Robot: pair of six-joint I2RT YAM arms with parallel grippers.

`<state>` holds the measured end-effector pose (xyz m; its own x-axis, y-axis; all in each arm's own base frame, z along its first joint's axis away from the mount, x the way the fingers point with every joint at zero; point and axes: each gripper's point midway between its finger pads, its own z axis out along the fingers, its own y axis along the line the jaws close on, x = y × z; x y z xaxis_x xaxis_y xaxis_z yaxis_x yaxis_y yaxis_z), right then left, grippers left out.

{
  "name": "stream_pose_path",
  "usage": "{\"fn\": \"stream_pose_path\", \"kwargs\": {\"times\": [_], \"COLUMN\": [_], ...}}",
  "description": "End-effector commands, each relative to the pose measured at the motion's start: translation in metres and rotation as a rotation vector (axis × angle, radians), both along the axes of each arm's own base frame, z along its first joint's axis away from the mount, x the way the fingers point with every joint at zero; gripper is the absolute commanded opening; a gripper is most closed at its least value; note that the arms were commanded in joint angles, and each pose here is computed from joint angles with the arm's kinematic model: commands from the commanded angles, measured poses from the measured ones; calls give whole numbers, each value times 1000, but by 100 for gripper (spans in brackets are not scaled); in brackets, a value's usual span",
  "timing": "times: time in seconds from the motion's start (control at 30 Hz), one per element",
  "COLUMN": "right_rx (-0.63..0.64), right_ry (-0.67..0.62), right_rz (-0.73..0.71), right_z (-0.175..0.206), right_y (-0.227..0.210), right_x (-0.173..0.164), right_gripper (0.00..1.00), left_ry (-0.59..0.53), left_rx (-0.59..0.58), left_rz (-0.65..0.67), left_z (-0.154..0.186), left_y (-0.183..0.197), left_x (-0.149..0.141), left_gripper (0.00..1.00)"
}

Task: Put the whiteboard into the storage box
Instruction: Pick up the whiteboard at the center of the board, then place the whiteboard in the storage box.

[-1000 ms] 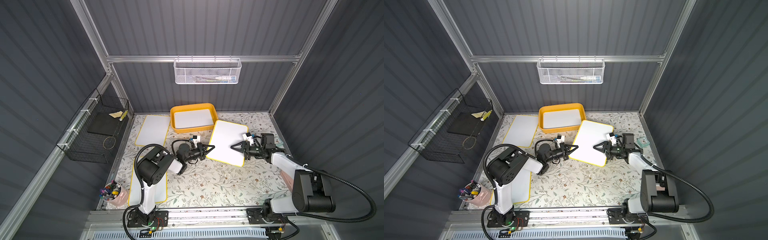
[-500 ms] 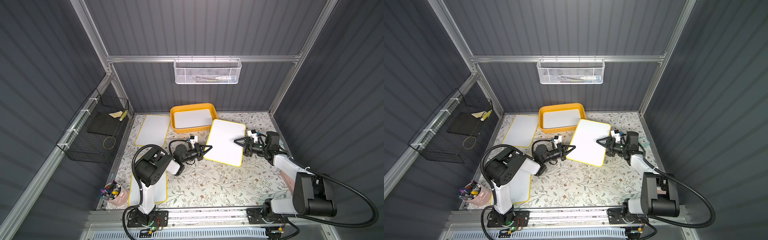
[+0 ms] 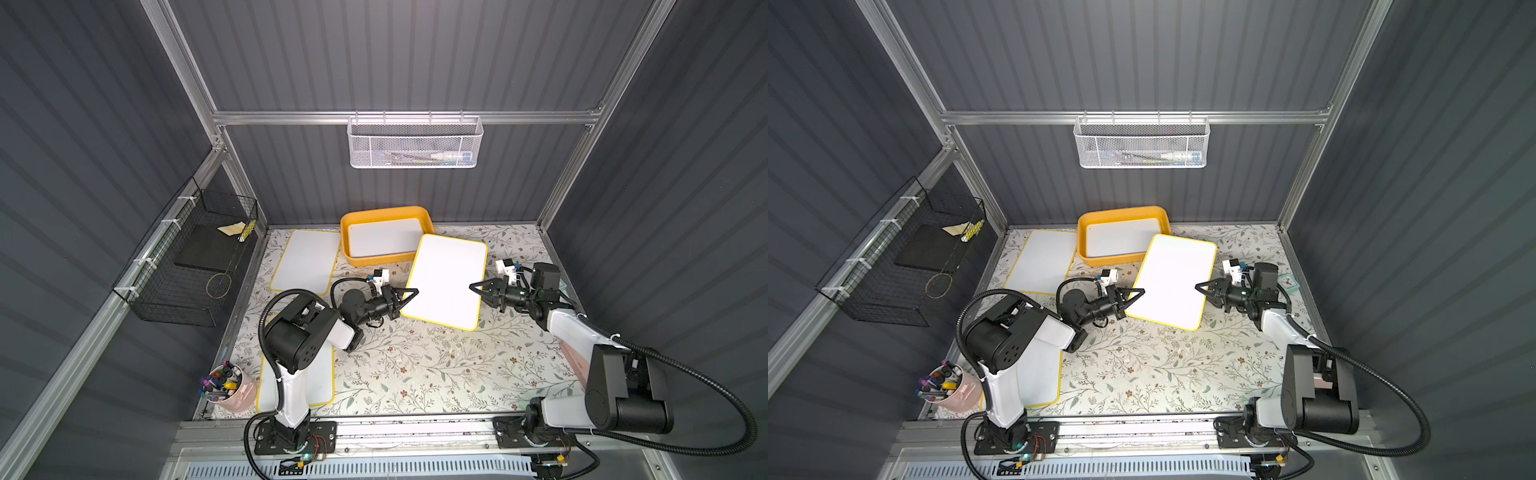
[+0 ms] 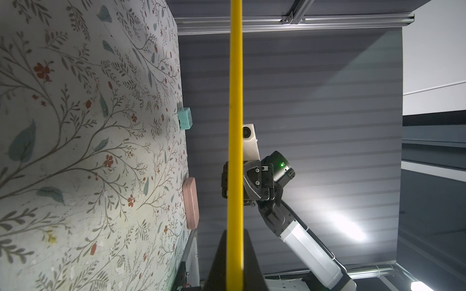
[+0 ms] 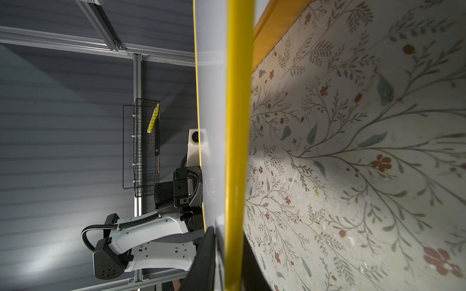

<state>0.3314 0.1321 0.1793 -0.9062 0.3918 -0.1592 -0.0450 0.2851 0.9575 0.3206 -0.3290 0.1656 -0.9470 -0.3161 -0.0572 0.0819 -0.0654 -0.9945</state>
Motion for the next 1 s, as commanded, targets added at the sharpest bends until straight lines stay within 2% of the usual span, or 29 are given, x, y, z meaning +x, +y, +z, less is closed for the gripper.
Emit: {"fn": "stream_pose_path", "kwargs": {"times": [0.0, 0.07, 0.17, 0.47, 0.57, 0.73, 0.83, 0.97], "right_rx": [22, 24, 24, 18, 30, 77, 51, 22], "right_ry": [-171, -174, -176, -186, -194, -198, -178, -173], "right_rz": [57, 60, 64, 42, 8, -75, -121, -192], "right_z": [41, 42, 43, 45, 50, 56, 55, 59], "right_y": [4, 5, 7, 19, 24, 39, 56, 71], "right_x": [3, 3, 3, 13, 23, 47, 64, 90], "right_gripper": [4, 0, 0, 0, 0, 0, 0, 0], "left_ry": [84, 91, 99, 120, 132, 129, 107, 78], "left_rx": [136, 143, 164, 231, 319, 559, 653, 719], "left_rz": [-6, -1, 9, 63, 95, 138, 164, 189], "left_z": [-50, -52, -56, -62, -70, -78, -72, -61], "left_y": [7, 10, 14, 41, 56, 88, 105, 120], "left_x": [-3, -2, 0, 11, 13, 11, 10, 10], "left_gripper": [0, 0, 6, 39, 44, 57, 58, 59]}}
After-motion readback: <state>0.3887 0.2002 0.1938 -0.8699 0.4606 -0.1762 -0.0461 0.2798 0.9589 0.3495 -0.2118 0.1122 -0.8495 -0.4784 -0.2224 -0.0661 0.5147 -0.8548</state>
